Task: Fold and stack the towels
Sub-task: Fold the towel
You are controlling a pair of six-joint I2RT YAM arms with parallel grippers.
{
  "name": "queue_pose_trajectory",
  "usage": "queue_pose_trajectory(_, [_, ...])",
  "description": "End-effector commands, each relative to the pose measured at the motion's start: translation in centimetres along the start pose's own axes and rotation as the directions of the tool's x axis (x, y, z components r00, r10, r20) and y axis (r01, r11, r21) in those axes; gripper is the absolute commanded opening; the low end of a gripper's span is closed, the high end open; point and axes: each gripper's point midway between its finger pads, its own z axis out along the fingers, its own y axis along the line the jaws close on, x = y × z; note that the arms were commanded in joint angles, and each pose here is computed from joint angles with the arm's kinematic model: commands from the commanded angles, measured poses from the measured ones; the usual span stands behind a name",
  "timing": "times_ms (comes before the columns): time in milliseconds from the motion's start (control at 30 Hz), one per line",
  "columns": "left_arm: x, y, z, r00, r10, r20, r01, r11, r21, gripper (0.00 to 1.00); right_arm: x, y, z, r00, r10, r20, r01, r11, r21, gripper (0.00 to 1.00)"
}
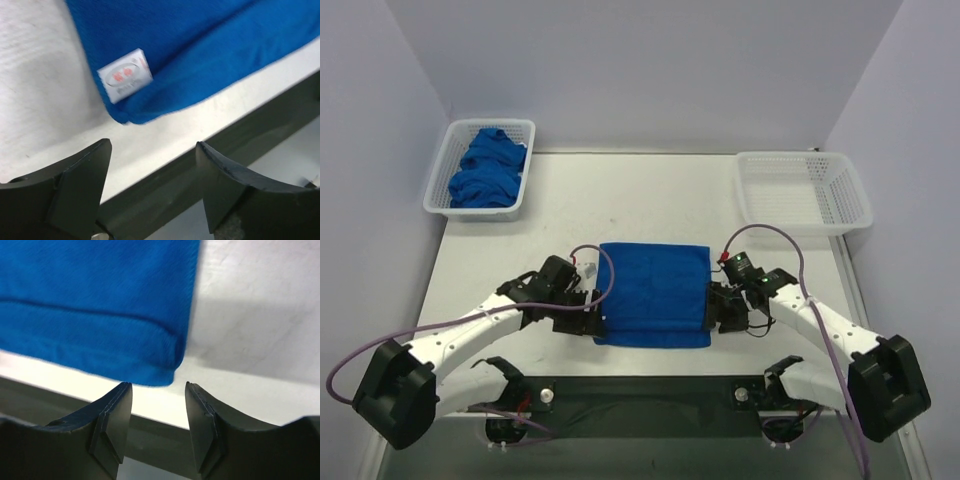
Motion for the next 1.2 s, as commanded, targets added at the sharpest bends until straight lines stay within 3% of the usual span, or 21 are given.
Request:
queue_pose_trajectory(0, [0.0, -2.8, -1.7, 0.999, 0.008, 0.037, -0.012, 0.994, 0.112, 0.80, 1.5, 0.8, -1.9, 1.000, -0.024, -0.010, 0.023, 0.998, -0.060, 0.47])
queue_pose_trajectory(133, [-2.9, -2.8, -3.4, 0.987, 0.082, 0.135, -0.088, 0.995, 0.043, 0.83, -1.0, 1.6, -3.6, 0.991, -0.100, 0.085, 0.106, 0.992, -0.063, 0.51])
queue_pose_trajectory(200, [-4.8, -3.3, -3.7, 0.980, 0.124, 0.156, -0.127, 0.992, 0.010, 0.86, -2.1, 1.9, -3.9, 0.983, -0.152, 0.100, 0.158, 0.986, -0.050, 0.58])
queue_pose_trajectory(300, [-7.0, -4.0, -3.0, 0.969, 0.209, 0.132, -0.210, 0.978, -0.008, 0.88, -4.0, 3.1, -3.9, 0.965, -0.251, 0.079, 0.256, 0.965, -0.060, 0.69])
queue_pose_trajectory(433, [-8.3, -4.8, -1.1, 0.943, 0.326, 0.060, -0.328, 0.945, 0.019, 0.88, -4.6, 4.1, -2.1, 0.937, -0.349, -0.023, 0.345, 0.933, -0.100, 0.73])
queue_pose_trajectory(633, [-7.7, -5.1, 1.3, 0.922, 0.385, -0.035, -0.383, 0.922, 0.057, 0.86, -4.8, 3.9, -0.2, 0.917, -0.390, -0.089, 0.381, 0.919, -0.106, 0.70])
queue_pose_trajectory(900, [-4.8, -5.9, 3.5, 0.905, 0.408, -0.117, -0.395, 0.911, 0.119, 0.73, -3.3, 4.1, 1.3, 0.908, -0.395, -0.141, 0.377, 0.915, -0.143, 0.53])
queue_pose_trajectory(1167, [-3.0, -5.2, 4.9, 0.905, 0.395, -0.160, -0.380, 0.918, 0.117, 0.71, -2.5, 3.9, 2.1, 0.908, -0.384, -0.170, 0.364, 0.921, -0.137, 0.52])
